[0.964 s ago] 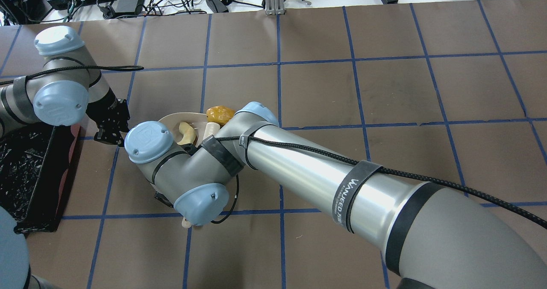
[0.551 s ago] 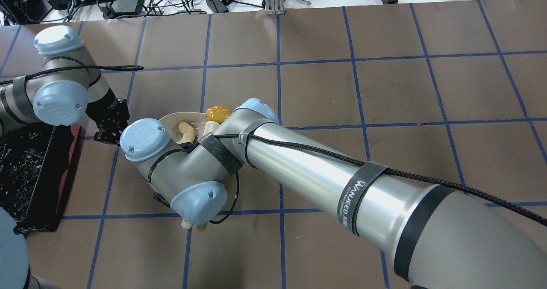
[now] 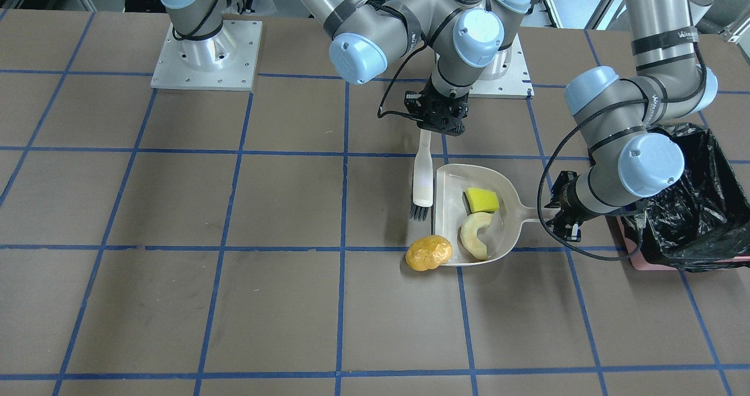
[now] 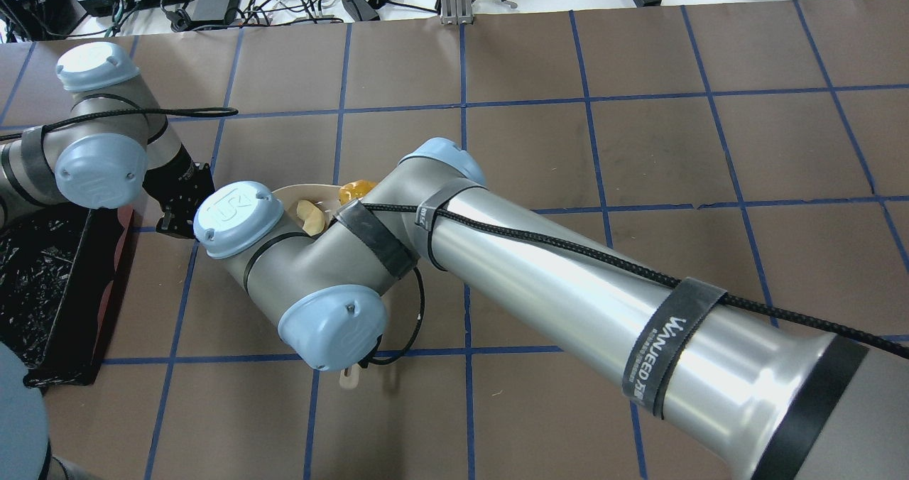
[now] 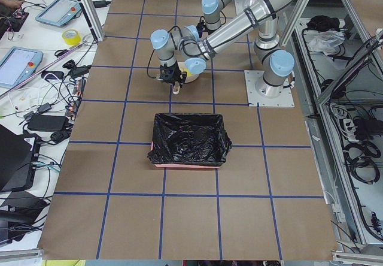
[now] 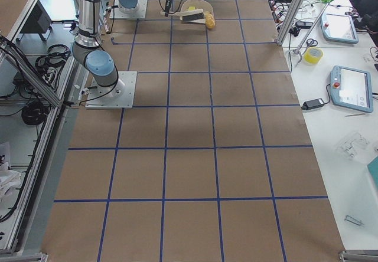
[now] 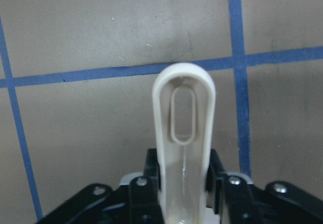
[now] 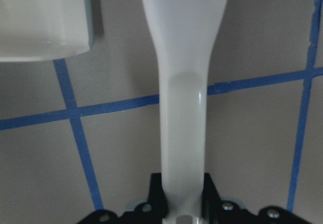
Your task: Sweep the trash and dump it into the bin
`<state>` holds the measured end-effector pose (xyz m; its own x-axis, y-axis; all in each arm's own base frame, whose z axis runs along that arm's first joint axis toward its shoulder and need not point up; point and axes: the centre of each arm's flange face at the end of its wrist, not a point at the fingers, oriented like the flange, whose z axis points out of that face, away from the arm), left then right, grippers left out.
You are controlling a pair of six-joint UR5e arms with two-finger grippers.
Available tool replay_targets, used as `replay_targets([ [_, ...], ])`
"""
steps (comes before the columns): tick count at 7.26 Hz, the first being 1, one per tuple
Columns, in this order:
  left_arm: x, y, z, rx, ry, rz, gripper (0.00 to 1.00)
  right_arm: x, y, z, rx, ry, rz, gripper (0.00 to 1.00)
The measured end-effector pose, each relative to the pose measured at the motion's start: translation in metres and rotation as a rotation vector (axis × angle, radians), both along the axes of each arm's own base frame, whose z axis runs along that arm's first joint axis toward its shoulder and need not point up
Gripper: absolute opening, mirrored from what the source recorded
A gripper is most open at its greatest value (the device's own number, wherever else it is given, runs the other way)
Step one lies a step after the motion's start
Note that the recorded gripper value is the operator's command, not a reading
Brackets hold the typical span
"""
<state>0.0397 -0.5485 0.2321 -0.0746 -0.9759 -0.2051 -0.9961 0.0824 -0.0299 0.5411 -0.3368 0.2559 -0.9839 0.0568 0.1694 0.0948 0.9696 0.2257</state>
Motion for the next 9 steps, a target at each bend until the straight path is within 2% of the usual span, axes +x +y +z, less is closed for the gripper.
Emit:
replay_targets([
  [1, 0.0, -0.001, 0.0, -0.003, -0.001, 0.002, 0.0, -0.018, -0.018, -0.006, 0.017, 0.016, 0.043, 0.04],
  [2, 0.0, -0.001, 0.0, -0.004, -0.001, 0.003, 0.0, -0.045, -0.05, -0.012, 0.028, 0.023, 0.069, 0.04],
  [4, 0.0, -0.001, 0.0, -0.005, -0.001, 0.004, 0.0, -0.088, -0.115, -0.016, 0.033, 0.018, 0.069, 0.04],
  [5, 0.0, -0.001, -0.001, -0.005, -0.001, 0.004, 0.0, -0.09, -0.135, -0.023, 0.037, 0.014, 0.054, 0.04],
  [7, 0.001, -0.001, -0.001, -0.005, -0.001, 0.005, 0.0, -0.065, -0.154, -0.041, 0.04, 0.0, 0.033, 0.04],
  [9, 0.001, -0.001, 0.0, -0.006, 0.0, 0.004, 0.0, -0.038, -0.143, -0.05, 0.048, -0.017, 0.028, 0.04],
])
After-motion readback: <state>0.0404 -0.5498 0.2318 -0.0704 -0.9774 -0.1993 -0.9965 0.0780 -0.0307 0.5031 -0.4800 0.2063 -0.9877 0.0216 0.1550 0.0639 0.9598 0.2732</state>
